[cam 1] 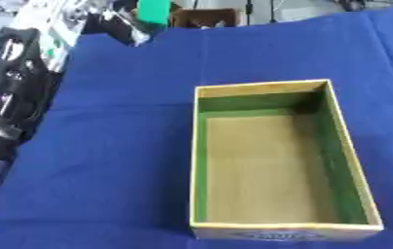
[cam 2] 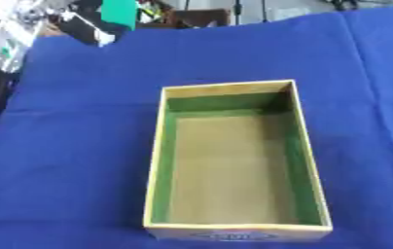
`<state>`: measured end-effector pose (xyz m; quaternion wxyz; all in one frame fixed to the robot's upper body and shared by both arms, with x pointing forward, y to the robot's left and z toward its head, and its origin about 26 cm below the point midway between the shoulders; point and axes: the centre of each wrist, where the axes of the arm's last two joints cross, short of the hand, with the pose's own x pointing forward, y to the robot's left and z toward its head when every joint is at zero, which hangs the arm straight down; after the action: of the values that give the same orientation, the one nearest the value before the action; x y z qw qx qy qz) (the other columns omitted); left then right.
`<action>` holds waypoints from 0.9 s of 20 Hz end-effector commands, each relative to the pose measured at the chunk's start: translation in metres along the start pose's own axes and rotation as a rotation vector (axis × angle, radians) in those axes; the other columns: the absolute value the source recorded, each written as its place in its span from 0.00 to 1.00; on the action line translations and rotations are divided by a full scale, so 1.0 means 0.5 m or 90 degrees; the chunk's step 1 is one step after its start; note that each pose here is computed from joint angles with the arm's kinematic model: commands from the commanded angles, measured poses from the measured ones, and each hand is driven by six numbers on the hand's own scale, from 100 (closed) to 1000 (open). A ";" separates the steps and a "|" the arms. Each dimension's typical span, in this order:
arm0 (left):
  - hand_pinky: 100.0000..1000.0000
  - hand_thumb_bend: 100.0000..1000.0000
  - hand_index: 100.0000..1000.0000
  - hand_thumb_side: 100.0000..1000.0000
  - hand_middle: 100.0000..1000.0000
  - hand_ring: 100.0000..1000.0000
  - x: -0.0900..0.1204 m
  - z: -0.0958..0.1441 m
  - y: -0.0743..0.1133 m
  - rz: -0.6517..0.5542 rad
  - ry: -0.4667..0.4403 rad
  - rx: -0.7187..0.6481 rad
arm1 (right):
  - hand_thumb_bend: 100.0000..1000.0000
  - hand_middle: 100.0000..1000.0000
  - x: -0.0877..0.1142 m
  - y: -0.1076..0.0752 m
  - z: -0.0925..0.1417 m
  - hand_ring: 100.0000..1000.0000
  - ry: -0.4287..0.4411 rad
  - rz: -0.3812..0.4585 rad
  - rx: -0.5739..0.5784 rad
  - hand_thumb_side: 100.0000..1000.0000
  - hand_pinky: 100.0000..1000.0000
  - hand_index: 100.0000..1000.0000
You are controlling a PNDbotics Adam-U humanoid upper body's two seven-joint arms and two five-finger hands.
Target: Pick up objects on the table and place them in the box.
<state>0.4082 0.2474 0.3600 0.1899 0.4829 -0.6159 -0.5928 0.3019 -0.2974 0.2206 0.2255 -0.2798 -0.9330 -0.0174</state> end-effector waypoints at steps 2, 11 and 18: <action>0.00 0.00 0.24 0.21 0.18 0.17 0.112 -0.018 0.056 0.012 -0.107 0.051 | 0.00 0.63 0.009 -0.005 -0.010 0.78 -0.014 -0.009 -0.015 0.86 0.71 0.75; 0.00 0.00 0.24 0.21 0.19 0.18 0.270 -0.028 0.028 -0.018 -0.300 -0.035 | 0.00 0.63 0.008 -0.007 -0.012 0.78 -0.018 -0.013 -0.026 0.86 0.70 0.74; 0.00 0.00 0.24 0.22 0.19 0.20 0.306 -0.043 -0.039 -0.033 -0.346 -0.144 | 0.00 0.63 0.008 -0.007 -0.009 0.78 -0.015 -0.014 -0.024 0.86 0.70 0.74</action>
<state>0.3630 0.1153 0.2918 0.0627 0.2932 -0.5695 -0.7654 0.3019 -0.2976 0.2197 0.2220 -0.2730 -0.9354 -0.0341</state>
